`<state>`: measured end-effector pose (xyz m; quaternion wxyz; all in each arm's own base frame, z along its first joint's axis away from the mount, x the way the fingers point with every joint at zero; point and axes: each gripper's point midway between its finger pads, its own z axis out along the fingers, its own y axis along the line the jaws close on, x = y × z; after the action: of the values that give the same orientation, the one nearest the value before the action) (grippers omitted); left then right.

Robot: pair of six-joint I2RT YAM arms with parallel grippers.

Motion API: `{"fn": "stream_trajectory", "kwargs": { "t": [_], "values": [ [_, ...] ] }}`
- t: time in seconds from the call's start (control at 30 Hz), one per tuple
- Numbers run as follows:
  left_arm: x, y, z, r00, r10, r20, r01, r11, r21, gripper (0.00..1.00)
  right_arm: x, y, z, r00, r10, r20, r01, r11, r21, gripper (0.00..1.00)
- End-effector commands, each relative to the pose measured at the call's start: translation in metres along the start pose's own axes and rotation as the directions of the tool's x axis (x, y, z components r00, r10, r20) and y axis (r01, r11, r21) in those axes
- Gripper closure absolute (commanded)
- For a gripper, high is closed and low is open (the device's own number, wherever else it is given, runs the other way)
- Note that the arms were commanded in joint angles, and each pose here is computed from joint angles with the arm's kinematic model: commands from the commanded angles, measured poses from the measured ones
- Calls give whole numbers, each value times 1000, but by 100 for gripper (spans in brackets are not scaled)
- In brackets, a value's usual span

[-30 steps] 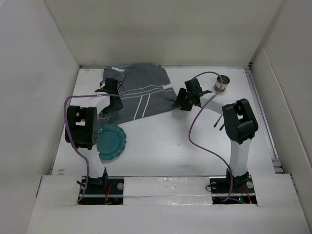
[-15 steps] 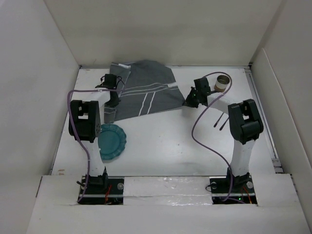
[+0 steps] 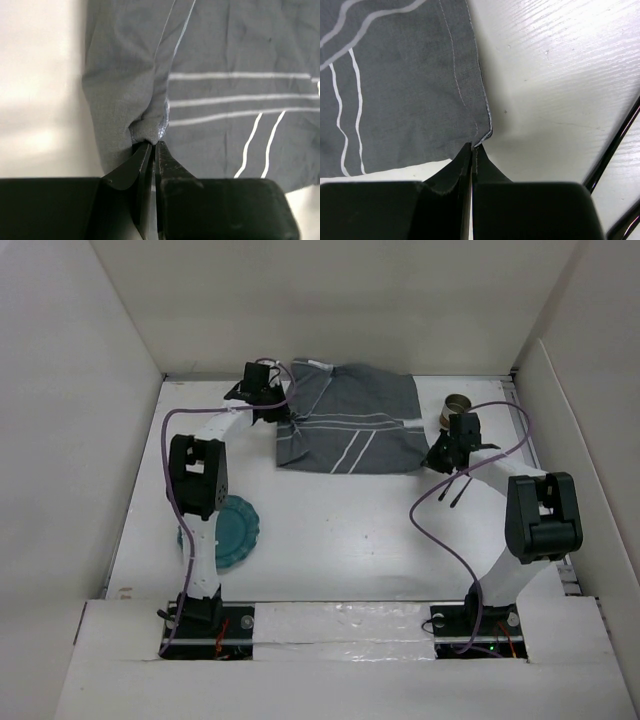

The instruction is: Set the dinner table for one person

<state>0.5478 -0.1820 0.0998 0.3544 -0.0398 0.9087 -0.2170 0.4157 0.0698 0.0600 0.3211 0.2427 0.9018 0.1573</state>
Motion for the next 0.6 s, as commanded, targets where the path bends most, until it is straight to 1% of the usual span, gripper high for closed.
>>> {"fn": "stream_trajectory", "kwargs": {
  "t": [0.0,0.03,0.07,0.1,0.13,0.17,0.2,0.23,0.27,0.3,0.33,0.37,0.4,0.43,0.47,0.53,0.57],
  "values": [
    [-28,29,-41,997,-57,61,58,998,-16,100,-6,-2,-1,999,-47,24,47,999,1,100],
    [-16,45,-41,997,-61,40,63,996,-68,89,-7,-1,-1,998,-50,24,50,999,-2,100],
    [-11,52,-43,998,-59,28,61,993,-99,81,-8,1,1,998,-51,21,52,999,-6,100],
    [-9,62,-54,997,-67,23,70,987,-142,74,-8,1,1,998,-56,20,56,998,-7,100],
    [-3,71,-59,998,-63,23,66,979,-193,61,-9,2,1,998,-54,18,55,998,-7,100],
    [-2,73,-65,998,-48,29,52,978,-201,54,-10,3,1,998,-56,19,56,998,-12,100],
    [-14,62,-81,996,-24,81,40,980,-195,50,-11,4,2,998,-58,20,58,998,-14,97],
    [-4,60,-85,997,-6,80,24,974,-226,48,-11,6,2,998,-58,18,58,998,-22,94],
    [-4,56,-90,996,13,91,9,971,-239,50,-11,6,3,998,-58,16,58,998,-24,94],
    [-10,42,-101,991,44,126,-14,973,-229,55,-11,7,3,998,-58,16,59,998,-26,92],
    [0,37,-101,992,64,110,-37,973,-228,64,-11,8,3,998,-55,14,56,998,-30,88],
    [11,17,-99,991,100,91,-80,976,-202,66,-12,8,3,998,-57,16,57,998,-31,85],
    [17,15,-100,988,130,81,-109,968,-227,67,-12,9,2,998,-57,17,58,998,-32,82],
    [26,14,-98,986,151,63,-131,959,-253,67,-10,7,3,998,-55,12,55,998,-29,76],
    [38,1,-95,982,186,41,-170,954,-248,67,-11,8,2,998,-54,15,54,998,-31,74],
    [56,5,-88,973,232,-15,-226,929,-292,67,-12,9,1,999,-51,18,52,998,-36,70],
    [65,7,-87,969,241,-48,-244,921,-303,65,-12,10,1,999,-51,17,52,998,-38,70]
  ]
}}
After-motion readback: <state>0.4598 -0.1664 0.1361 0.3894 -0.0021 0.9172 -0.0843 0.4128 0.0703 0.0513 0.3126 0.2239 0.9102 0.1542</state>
